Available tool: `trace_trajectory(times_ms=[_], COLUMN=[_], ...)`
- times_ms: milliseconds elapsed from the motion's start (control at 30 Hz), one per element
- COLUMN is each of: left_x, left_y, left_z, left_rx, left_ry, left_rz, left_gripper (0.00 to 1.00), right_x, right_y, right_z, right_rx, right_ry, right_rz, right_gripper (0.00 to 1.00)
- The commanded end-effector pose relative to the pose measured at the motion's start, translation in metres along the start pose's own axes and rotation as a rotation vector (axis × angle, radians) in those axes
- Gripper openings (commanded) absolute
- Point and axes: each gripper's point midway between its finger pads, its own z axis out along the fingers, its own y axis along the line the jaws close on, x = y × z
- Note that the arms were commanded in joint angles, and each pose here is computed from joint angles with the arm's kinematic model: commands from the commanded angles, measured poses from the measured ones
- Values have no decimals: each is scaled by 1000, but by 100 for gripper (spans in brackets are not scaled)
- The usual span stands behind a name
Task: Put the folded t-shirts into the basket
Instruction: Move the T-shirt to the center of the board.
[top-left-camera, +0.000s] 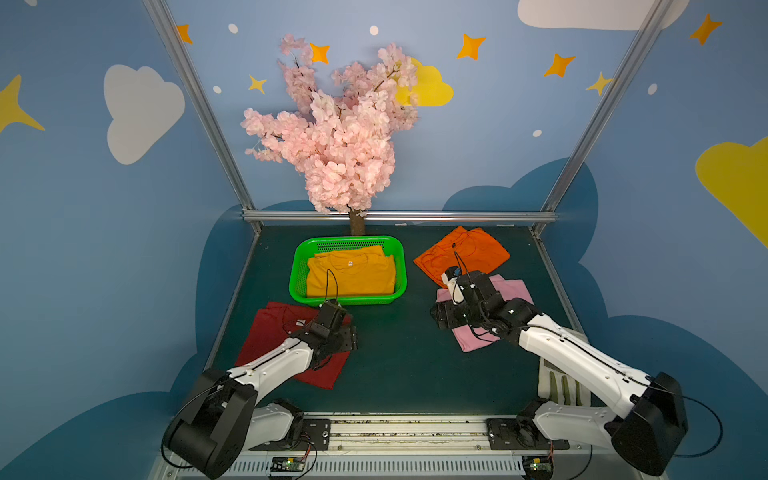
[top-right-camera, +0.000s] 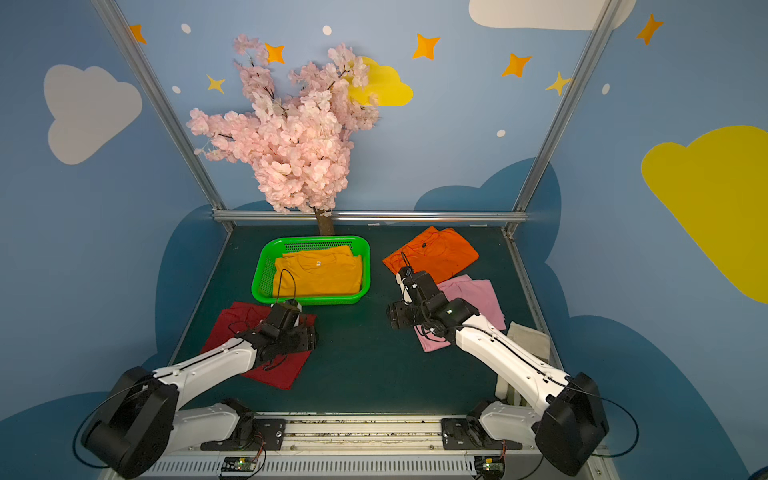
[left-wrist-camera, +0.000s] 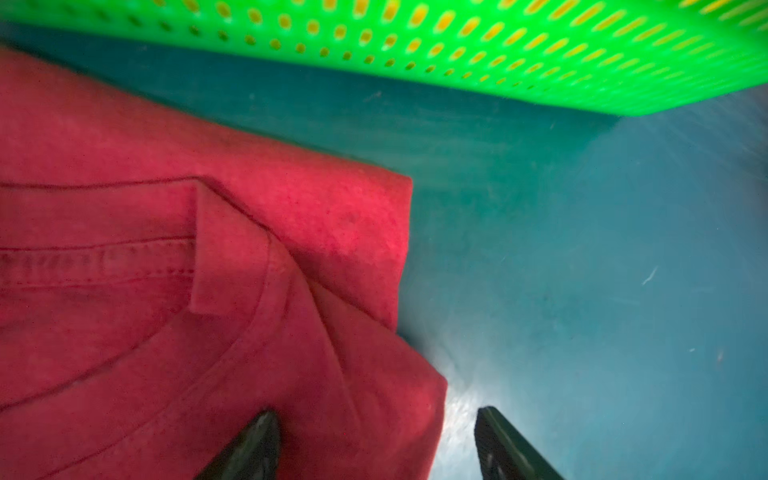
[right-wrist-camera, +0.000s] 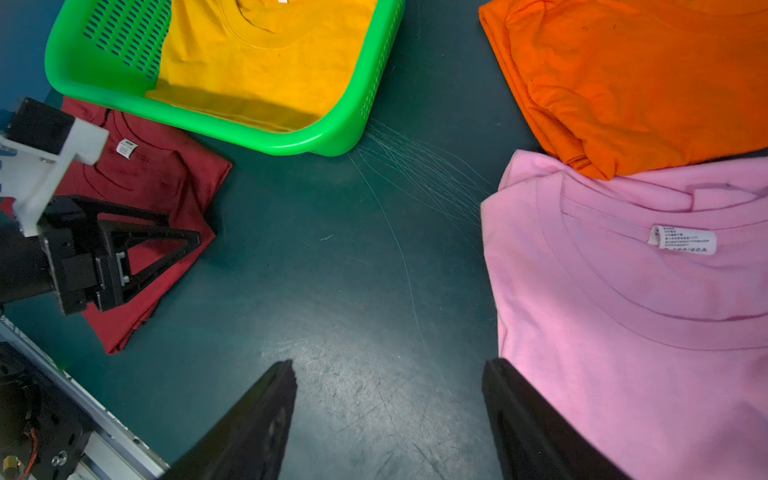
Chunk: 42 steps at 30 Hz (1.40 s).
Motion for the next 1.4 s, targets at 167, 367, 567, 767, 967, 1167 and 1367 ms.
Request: trace_trajectory(times_ms=[167, 367, 567, 767, 967, 1167, 1367], left_x=[52, 58, 56, 45, 37, 66, 78], left_y=[-39, -95, -188, -126, -29, -11, -15], left_z=[7, 6, -17, -35, -46, -40, -37], left_rx=[117, 230, 420, 278, 143, 174, 220], left_ry=[142, 125, 129, 96, 40, 114, 158], left_rz=[3, 11, 137, 163, 25, -55, -56], left_gripper=[76, 75, 76, 76, 76, 76, 76], right_x=[23, 33, 48, 68, 74, 83, 90], right_y=[-23, -50, -60, -23, 36, 74, 94], right_z=[7, 19, 34, 52, 73, 102, 127], right_rx=[49, 66, 45, -61, -144, -161, -180], right_ry=[42, 67, 86, 129, 140, 202, 247], right_rz=[28, 125, 199, 170, 96, 47, 32], right_gripper=[76, 76, 75, 72, 65, 59, 54])
